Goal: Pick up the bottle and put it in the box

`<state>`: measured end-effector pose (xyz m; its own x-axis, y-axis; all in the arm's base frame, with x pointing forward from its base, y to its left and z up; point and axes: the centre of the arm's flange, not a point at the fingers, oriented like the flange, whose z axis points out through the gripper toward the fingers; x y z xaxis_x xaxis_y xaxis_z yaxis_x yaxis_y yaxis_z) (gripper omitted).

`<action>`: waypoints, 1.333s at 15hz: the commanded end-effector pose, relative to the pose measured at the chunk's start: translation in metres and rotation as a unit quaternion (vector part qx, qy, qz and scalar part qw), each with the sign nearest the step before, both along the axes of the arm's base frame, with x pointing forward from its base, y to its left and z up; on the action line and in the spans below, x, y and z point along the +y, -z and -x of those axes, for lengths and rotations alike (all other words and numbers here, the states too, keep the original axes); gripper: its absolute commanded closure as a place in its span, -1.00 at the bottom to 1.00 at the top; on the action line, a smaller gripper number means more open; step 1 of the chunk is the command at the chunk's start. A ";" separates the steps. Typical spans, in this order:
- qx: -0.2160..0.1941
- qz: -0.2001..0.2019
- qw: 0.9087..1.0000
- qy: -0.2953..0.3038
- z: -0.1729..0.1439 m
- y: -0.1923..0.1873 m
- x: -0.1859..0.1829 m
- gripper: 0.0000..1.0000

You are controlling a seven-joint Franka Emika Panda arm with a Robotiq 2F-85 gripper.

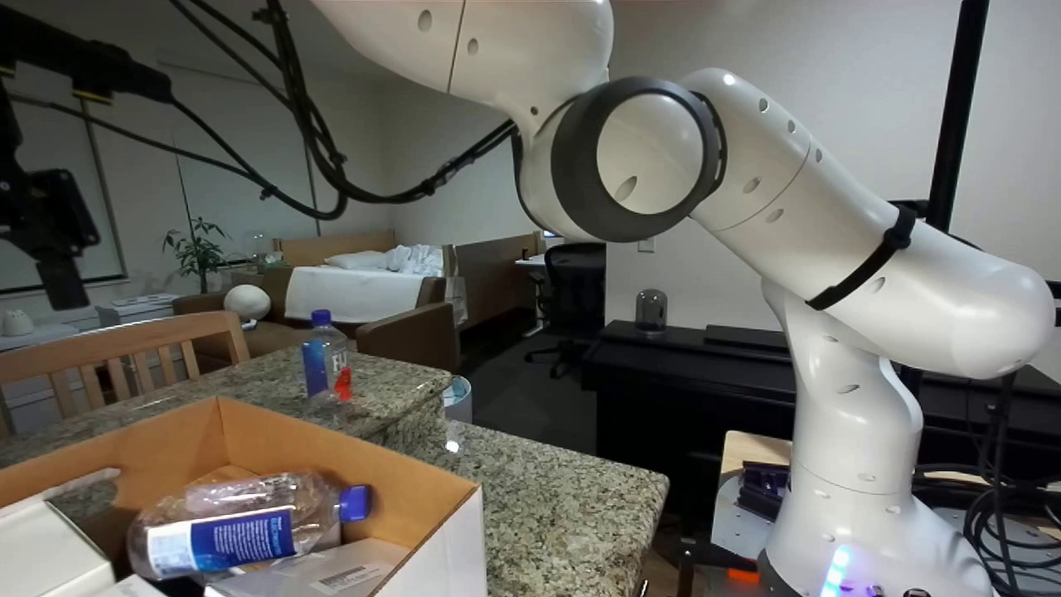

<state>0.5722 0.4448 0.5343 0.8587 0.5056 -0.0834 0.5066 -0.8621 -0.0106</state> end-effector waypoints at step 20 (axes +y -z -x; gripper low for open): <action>-0.011 0.015 0.922 0.386 -0.106 -0.047 -0.312 -1.00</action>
<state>0.6896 0.1495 0.5805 0.9853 -0.1665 -0.0384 -0.1656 -0.9859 0.0243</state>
